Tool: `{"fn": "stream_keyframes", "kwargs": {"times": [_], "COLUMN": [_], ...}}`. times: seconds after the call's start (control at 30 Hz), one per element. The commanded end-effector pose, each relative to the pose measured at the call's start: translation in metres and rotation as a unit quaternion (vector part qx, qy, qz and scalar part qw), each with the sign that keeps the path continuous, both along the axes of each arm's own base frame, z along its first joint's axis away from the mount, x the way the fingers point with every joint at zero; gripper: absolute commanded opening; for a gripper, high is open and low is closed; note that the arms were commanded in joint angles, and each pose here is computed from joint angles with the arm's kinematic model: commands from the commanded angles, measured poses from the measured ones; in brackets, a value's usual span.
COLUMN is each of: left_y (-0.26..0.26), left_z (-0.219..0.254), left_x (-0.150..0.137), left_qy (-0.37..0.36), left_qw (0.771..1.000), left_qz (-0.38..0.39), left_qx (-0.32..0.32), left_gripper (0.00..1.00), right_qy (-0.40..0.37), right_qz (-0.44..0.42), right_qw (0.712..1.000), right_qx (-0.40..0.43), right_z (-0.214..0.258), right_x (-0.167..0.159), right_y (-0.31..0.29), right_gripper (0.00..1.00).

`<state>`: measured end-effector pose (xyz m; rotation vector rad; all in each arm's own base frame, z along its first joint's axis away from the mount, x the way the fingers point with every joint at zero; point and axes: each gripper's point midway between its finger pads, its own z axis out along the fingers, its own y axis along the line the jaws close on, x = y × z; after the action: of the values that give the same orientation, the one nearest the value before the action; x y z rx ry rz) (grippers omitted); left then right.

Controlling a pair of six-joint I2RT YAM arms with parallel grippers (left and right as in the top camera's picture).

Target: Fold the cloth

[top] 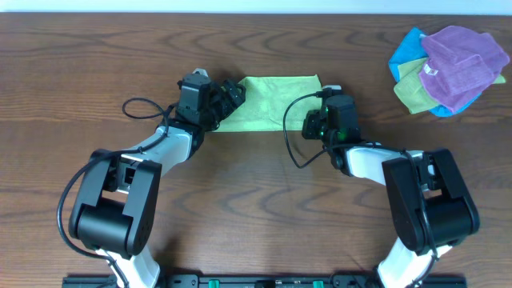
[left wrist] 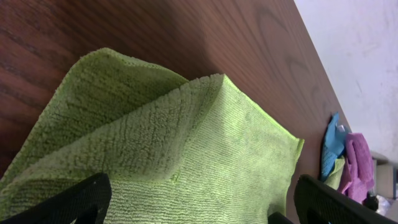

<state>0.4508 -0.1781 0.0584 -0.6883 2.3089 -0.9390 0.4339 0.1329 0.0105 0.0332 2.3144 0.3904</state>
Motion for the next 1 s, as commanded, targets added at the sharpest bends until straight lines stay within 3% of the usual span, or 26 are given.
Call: {"fn": "stream_keyframes", "kwargs": {"times": [0.0, 0.2, 0.5, 0.97], "left_y": [-0.008, -0.023, 0.003, -0.001], "left_z": [-0.01, -0.014, -0.032, -0.026], "left_x": [-0.002, -0.009, 0.001, 0.031], "left_qy": [0.011, 0.02, 0.018, -0.031], "left_qw": [1.0, 1.0, 0.996, 0.992], "left_qz": [0.0, 0.0, 0.068, 0.125], "left_qx": [0.004, 0.0, 0.053, -0.016], "left_gripper": [0.95, 0.95, 0.95, 0.95], "right_qy": [-0.003, 0.0, -0.008, 0.013], "right_qz": [0.002, 0.002, 0.002, 0.003], "right_qw": [1.0, 1.0, 1.0, 1.0], "right_qx": [-0.01, -0.011, -0.008, -0.014], "right_z": [-0.002, -0.009, -0.008, -0.017], "right_x": [0.004, 0.004, 0.007, 0.0], "right_y": [0.001, 0.001, 0.002, 0.0], "right_gripper": [0.02, 0.02, 0.02, 0.01]}}
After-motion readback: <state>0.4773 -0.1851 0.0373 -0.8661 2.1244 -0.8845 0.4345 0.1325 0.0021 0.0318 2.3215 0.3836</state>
